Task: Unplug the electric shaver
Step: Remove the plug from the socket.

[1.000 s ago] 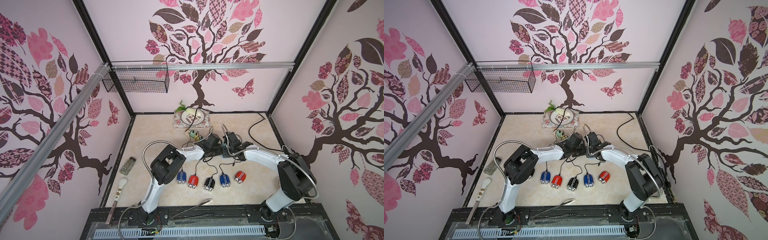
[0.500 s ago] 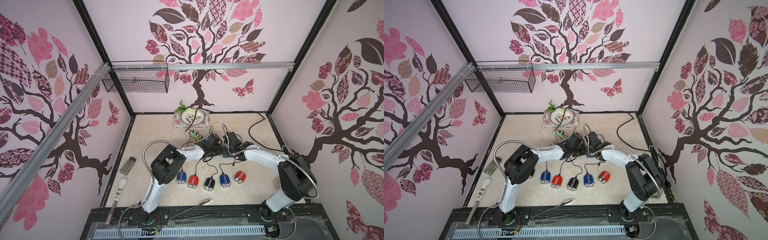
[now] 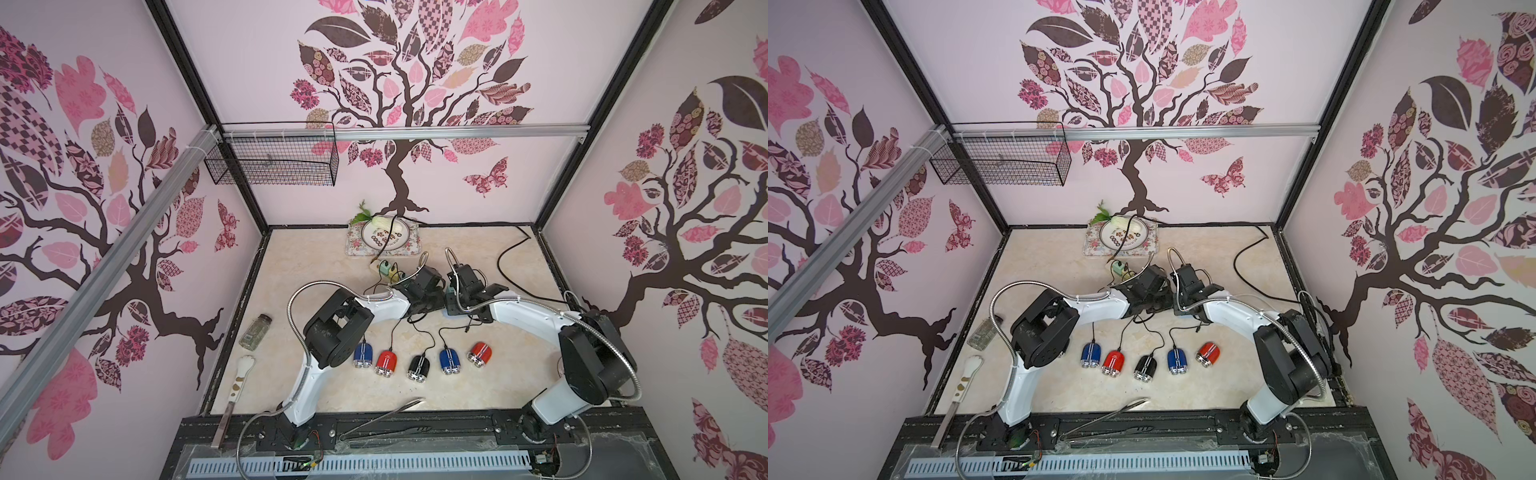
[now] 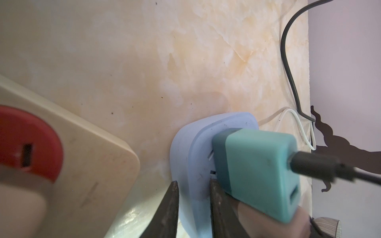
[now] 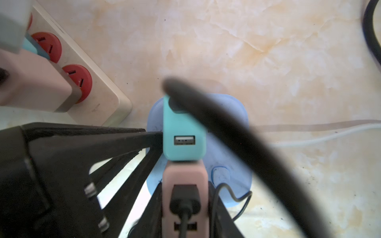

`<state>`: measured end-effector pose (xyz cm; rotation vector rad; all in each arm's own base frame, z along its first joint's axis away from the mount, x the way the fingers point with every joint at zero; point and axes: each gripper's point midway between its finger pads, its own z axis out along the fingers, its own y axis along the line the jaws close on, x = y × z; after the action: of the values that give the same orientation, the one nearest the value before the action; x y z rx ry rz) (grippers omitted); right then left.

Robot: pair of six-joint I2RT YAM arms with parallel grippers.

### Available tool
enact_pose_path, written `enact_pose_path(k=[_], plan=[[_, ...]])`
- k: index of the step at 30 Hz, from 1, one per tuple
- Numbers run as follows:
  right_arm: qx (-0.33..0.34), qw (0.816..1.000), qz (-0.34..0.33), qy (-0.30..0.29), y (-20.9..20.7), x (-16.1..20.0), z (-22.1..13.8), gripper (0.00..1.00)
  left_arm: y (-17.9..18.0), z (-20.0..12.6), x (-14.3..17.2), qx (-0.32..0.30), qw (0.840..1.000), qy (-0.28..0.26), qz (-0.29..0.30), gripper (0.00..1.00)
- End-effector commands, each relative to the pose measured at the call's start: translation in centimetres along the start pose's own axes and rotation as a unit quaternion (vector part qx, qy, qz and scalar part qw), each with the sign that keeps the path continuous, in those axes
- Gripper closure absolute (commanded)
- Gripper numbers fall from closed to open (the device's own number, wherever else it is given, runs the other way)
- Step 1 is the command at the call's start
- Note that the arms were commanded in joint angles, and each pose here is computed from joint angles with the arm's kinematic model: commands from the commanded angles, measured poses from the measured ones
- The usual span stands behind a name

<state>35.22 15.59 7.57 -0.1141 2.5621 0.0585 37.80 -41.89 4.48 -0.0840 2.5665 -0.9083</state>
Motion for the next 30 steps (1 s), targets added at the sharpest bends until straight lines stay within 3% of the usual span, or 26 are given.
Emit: enact_pose_path(k=[1,17,30], plan=[[-0.004,0.999,0.011,-0.037,0.2,-2.2,-1.1,0.72,4.1,1.8,3.5,-0.071,0.996,0.054,-0.004,0.73],[-0.001,0.998,0.022,-0.065,-0.2,-3.4,-2.8,0.73,6.5,2.2,4.8,-0.106,0.992,0.068,-0.007,0.72],[-0.03,0.997,0.033,-0.061,0.1,-2.5,-4.5,0.73,6.2,2.0,4.5,-0.102,0.993,0.063,-0.008,0.72]])
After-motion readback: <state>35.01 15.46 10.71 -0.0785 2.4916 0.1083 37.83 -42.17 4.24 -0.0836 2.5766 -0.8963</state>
